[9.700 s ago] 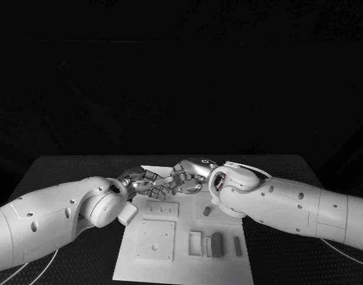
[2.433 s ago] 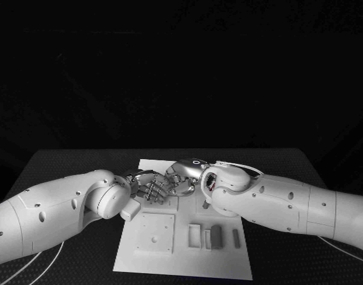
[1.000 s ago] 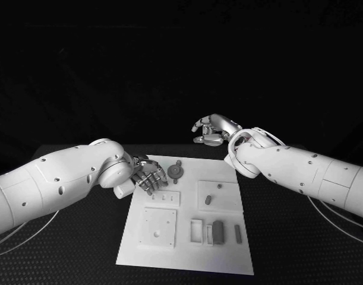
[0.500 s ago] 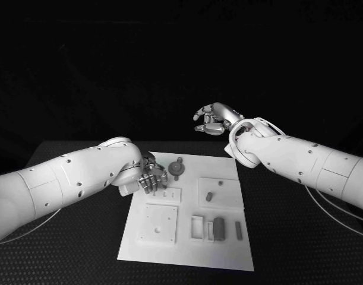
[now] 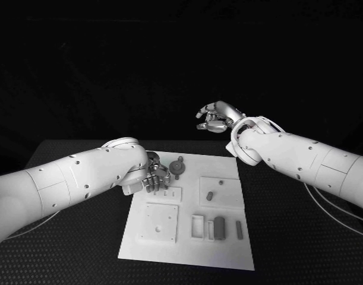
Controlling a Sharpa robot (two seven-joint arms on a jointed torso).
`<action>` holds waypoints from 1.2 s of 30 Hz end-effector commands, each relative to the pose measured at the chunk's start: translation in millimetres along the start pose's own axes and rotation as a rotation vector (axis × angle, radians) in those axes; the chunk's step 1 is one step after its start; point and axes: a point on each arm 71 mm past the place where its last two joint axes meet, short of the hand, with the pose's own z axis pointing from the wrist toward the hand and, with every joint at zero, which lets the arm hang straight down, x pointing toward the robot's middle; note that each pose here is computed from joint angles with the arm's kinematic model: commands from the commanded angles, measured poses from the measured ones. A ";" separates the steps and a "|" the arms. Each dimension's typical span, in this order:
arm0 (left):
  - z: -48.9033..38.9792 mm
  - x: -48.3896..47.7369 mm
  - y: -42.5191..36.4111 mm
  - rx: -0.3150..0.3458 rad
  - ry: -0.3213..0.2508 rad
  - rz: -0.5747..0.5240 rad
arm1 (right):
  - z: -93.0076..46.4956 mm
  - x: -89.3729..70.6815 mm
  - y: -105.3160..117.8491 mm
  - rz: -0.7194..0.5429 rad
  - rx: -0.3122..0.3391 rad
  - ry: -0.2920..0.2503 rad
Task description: Assemble the parts on the task board
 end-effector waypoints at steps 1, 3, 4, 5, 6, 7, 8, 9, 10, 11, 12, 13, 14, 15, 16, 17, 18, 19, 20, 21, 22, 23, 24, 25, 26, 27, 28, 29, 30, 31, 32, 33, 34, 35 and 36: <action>-0.4 2.2 -4.2 0.001 0.018 0.029 | 1.0 -0.7 -1.1 0.097 0.000 0.010; -0.1 2.8 -4.9 -0.001 0.019 0.030 | 1.1 -1.2 -2.0 0.114 0.004 0.008; 0.0 3.4 -5.2 -0.001 0.024 0.034 | 1.1 -1.3 -2.5 0.122 0.007 0.010; 0.1 4.2 -5.5 0.000 0.031 0.036 | 1.3 -1.0 -2.9 0.132 0.010 0.013; 0.2 4.8 -5.7 0.000 0.034 0.036 | 1.4 -0.9 -3.3 0.139 0.011 0.017; 0.7 6.3 -5.8 -0.002 0.041 0.042 | 1.6 -0.7 -4.4 0.145 0.017 0.023; 1.1 7.2 -5.6 -0.004 0.044 0.044 | 1.7 -0.7 -4.8 0.148 0.020 0.022; 1.5 8.0 -5.2 -0.005 0.046 0.045 | 1.9 -0.6 -5.3 0.159 0.024 0.023; 1.9 8.7 -5.1 -0.006 0.048 0.046 | 2.0 -0.4 -5.8 0.171 0.028 0.026; 2.0 8.9 -5.2 -0.007 0.048 0.047 | 2.1 -0.4 -5.9 0.175 0.029 0.027; 2.4 9.3 -5.0 -0.008 0.048 0.047 | 2.2 -0.6 -6.5 0.190 0.034 0.025; 2.8 9.5 -4.5 -0.011 0.048 0.048 | 2.3 -0.5 -6.6 0.200 0.035 0.024; 3.2 9.7 -3.8 -0.014 0.050 0.050 | 2.5 -0.4 -6.6 0.206 0.036 0.023; 3.5 9.7 -3.2 -0.015 0.051 0.051 | 2.5 -0.5 -6.7 0.208 0.035 0.022; 3.8 9.7 -2.7 -0.017 0.051 0.051 | 2.6 -0.6 -6.7 0.211 0.035 0.022; 4.1 9.7 -2.3 -0.018 0.051 0.052 | 2.6 -0.6 -6.8 0.215 0.035 0.021; 4.3 9.8 -2.0 -0.019 0.052 0.053 | 2.6 -0.7 -7.0 0.218 0.036 0.021; 4.5 9.8 -1.8 -0.022 0.051 0.052 | 2.6 -0.8 -7.3 0.221 0.038 0.020; 4.9 9.6 -1.8 -0.023 0.045 0.058 | 2.6 -0.9 -7.4 0.222 0.040 0.019; 5.4 9.9 -1.7 -0.024 0.043 0.064 | 2.6 -1.0 -7.8 0.221 0.045 0.017; 5.9 10.5 -1.3 -0.025 0.043 0.065 | 2.6 -1.0 -8.2 0.221 0.051 0.015; 6.3 11.1 -1.0 -0.026 0.042 0.066 | 2.6 -0.9 -8.4 0.220 0.054 0.015; 6.7 11.6 -1.1 -0.026 0.042 0.066 | 2.7 -1.0 -8.5 0.220 0.055 0.014; 6.9 11.9 -1.2 -0.025 0.042 0.066 | 2.7 -1.2 -8.7 0.220 0.057 0.011; 7.1 12.2 -1.4 -0.025 0.042 0.065 | 2.8 -1.4 -8.9 0.219 0.059 0.007; 7.3 12.2 -1.5 -0.025 0.041 0.064 | 2.9 -1.3 -8.9 0.219 0.060 0.006; 7.5 12.3 -2.0 -0.023 0.040 0.064 | 2.9 -1.4 -9.0 0.220 0.061 0.006; 7.7 12.4 -2.3 -0.023 0.039 0.063 | 2.9 -1.3 -9.1 0.221 0.062 0.007; 7.8 12.4 -2.7 -0.021 0.036 0.062 | 2.8 -1.3 -9.1 0.222 0.062 0.008; 7.8 12.5 -2.7 -0.021 0.037 0.063 | 2.8 -1.3 -9.1 0.222 0.062 0.008; 7.8 12.5 -2.7 -0.021 0.037 0.067 | 2.8 -1.1 -8.9 0.222 0.062 0.009; 7.9 12.4 -2.8 -0.021 0.034 0.069 | 2.9 -1.0 -8.9 0.222 0.063 0.009; 8.0 12.3 -2.8 -0.022 0.034 0.070 | 2.9 -0.9 -8.8 0.223 0.063 0.009; 8.3 12.4 -3.0 -0.022 0.036 0.071 | 3.0 -0.5 -8.4 0.223 0.064 0.011; 8.5 12.4 -3.0 -0.024 0.035 0.071 | 3.1 0.0 -7.9 0.224 0.064 0.013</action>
